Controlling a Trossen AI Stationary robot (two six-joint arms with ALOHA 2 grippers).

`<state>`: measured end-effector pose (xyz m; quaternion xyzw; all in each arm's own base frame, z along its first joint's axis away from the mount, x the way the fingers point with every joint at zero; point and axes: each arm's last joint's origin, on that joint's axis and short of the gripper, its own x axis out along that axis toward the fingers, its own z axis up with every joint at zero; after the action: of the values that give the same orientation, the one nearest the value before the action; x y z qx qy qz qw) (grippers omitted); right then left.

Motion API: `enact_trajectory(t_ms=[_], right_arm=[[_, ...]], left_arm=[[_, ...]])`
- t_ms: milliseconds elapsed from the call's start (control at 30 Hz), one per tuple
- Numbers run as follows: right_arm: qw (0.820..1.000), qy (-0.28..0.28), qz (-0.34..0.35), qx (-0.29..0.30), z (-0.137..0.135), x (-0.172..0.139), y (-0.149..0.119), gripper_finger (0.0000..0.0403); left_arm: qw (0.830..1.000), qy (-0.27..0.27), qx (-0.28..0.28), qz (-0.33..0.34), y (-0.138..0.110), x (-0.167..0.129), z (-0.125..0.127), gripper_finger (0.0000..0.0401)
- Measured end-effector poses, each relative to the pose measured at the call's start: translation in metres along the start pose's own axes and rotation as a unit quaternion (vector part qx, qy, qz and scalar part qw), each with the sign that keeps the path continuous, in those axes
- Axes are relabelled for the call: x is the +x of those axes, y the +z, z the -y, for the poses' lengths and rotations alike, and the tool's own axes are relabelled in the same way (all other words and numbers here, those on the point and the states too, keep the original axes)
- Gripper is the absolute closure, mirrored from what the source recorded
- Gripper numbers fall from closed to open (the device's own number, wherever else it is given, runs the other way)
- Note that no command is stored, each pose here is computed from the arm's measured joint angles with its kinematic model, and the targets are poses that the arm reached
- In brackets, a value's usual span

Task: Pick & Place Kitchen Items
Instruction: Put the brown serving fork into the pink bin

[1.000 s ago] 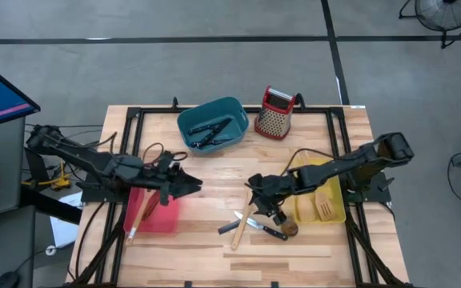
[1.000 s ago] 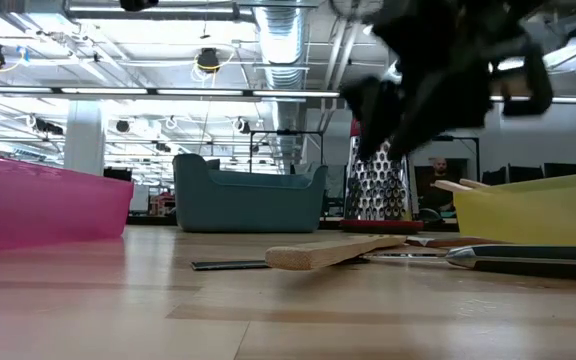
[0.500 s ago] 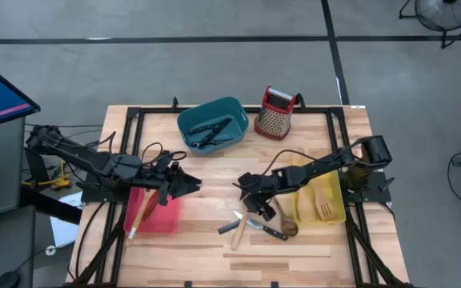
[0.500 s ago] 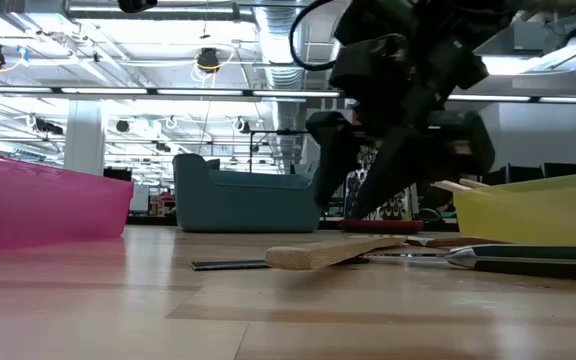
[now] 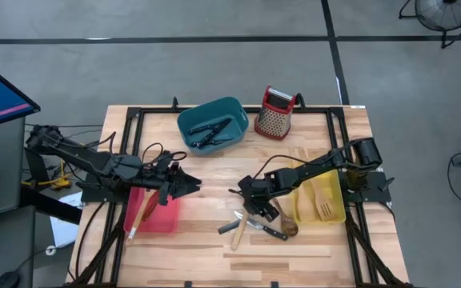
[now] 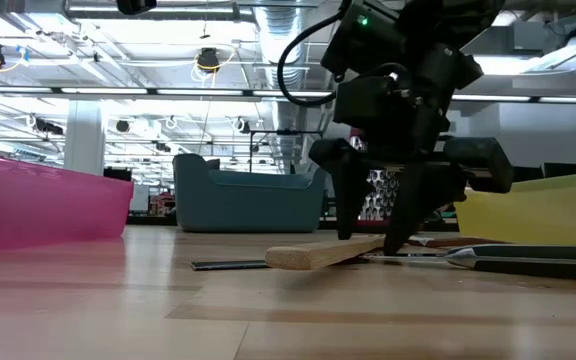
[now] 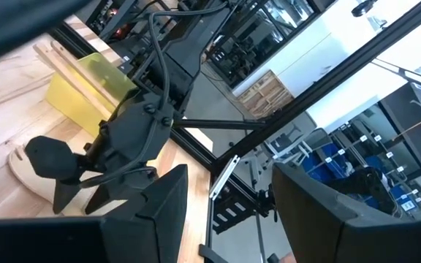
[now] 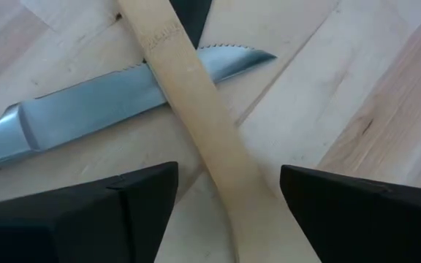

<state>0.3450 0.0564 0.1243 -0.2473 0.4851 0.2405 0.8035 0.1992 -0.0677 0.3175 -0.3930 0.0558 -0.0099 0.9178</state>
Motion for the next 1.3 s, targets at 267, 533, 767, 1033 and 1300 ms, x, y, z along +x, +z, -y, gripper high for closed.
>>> enact_trajectory(t_ms=[267, 533, 767, 1033, 1300], right_arm=[[1.000, -0.006, -0.007, 0.001, -0.001, 0.001, 0.000, 0.0224], [1.000, 0.002, -0.002, 0.017, -0.001, 0.001, 0.000, 0.0318], [1.000, -0.012, 0.012, 0.013, -0.001, 0.000, 0.003, 0.0303], [0.995, -0.060, 0.078, 0.028, 0.011, -0.039, 0.015, 0.0301], [0.984, -0.130, 0.119, 0.039, 0.017, -0.083, 0.022, 0.0301]], left_arm=[[1.000, 0.000, 0.000, 0.000, 0.000, 0.000, 0.000, 0.0219], [1.000, 0.000, -0.001, 0.000, 0.000, 0.000, 0.000, 0.0219], [1.000, 0.001, -0.001, -0.001, 0.000, 0.000, 0.000, 0.0219], [1.000, 0.001, -0.001, -0.001, 0.000, 0.000, 0.000, 0.0219], [1.000, 0.020, 0.011, -0.019, -0.009, 0.011, -0.005, 0.0219]])
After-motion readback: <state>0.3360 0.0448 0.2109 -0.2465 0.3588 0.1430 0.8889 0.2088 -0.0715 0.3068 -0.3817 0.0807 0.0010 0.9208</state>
